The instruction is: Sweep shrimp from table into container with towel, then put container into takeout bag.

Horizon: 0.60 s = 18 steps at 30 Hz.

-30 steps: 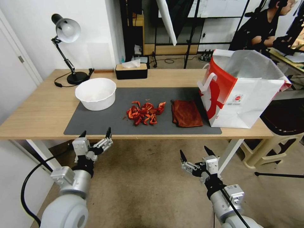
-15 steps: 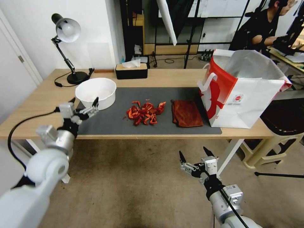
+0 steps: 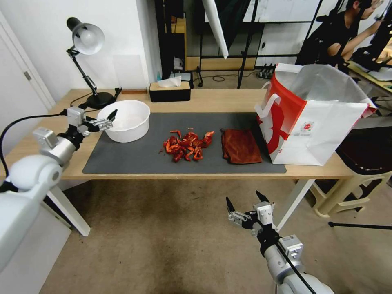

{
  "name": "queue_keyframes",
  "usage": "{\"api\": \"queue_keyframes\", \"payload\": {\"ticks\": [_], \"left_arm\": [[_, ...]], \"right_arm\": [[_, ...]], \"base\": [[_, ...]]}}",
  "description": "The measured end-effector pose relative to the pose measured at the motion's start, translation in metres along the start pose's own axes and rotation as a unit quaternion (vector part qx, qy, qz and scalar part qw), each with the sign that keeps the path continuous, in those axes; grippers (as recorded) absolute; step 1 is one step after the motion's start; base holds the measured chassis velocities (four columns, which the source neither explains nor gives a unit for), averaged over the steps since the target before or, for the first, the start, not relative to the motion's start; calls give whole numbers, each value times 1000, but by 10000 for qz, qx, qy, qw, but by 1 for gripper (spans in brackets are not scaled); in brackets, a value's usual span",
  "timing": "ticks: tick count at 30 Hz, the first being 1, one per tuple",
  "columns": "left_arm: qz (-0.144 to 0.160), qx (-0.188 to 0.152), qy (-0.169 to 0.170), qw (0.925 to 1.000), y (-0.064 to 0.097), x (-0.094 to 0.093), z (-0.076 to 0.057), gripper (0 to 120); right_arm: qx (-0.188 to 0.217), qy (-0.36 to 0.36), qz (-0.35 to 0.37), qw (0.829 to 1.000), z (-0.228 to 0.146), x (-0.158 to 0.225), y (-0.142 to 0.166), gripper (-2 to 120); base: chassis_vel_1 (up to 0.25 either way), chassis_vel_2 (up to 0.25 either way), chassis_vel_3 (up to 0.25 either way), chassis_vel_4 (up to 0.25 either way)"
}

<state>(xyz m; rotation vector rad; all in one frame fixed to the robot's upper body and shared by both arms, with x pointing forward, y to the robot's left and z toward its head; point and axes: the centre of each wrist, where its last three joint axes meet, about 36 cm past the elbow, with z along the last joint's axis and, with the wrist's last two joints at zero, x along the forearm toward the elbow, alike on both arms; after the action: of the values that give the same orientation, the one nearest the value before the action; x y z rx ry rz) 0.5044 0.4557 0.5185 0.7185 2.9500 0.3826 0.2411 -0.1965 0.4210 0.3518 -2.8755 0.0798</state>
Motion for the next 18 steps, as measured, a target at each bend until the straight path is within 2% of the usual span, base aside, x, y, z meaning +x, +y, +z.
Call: {"api": "queue_keyframes", "payload": {"ticks": [2, 6, 7, 10, 11, 12, 13, 14, 17, 18], "left_arm": [[366, -165, 8, 9992, 11, -6, 1, 100], [604, -283, -4, 9978, 18, -10, 2, 100], [789, -402, -4, 9961, 25, -13, 1, 100], [845, -432, 1, 9955, 26, -14, 1, 100], [1453, -785, 168, 9861, 44, -26, -1, 100], [1548, -835, 212, 9842, 47, -28, -2, 100], [1805, -975, 351, 9781, 56, -33, -3, 100], [1805, -975, 351, 9781, 56, -33, -3, 100], [2322, -1304, 707, 9613, 76, -47, -5, 100], [2322, -1304, 707, 9613, 76, -47, -5, 100]], "right_arm": [[15, 4, -8, 10000, 0, 0, 0, 100], [29, 7, -9, 10000, 1, 0, 1, 100], [38, 9, -9, 10000, 1, 0, 1, 100], [39, 9, -10, 10000, 1, 0, 1, 100], [62, 18, -14, 10000, 1, 0, 2, 100], [66, 20, -14, 10000, 1, 0, 2, 100], [75, 29, -16, 10000, 2, 1, 3, 100], [75, 29, -16, 10000, 2, 1, 3, 100], [96, 43, -19, 9999, 2, 3, 5, 100], [96, 43, -19, 9999, 2, 3, 5, 100]], "base": [[0, 0, 0, 0], [0, 0, 0, 0], [0, 0, 0, 0], [0, 0, 0, 0], [0, 0, 0, 0], [0, 0, 0, 0], [0, 0, 0, 0], [0, 0, 0, 0], [0, 0, 0, 0], [0, 0, 0, 0]]}}
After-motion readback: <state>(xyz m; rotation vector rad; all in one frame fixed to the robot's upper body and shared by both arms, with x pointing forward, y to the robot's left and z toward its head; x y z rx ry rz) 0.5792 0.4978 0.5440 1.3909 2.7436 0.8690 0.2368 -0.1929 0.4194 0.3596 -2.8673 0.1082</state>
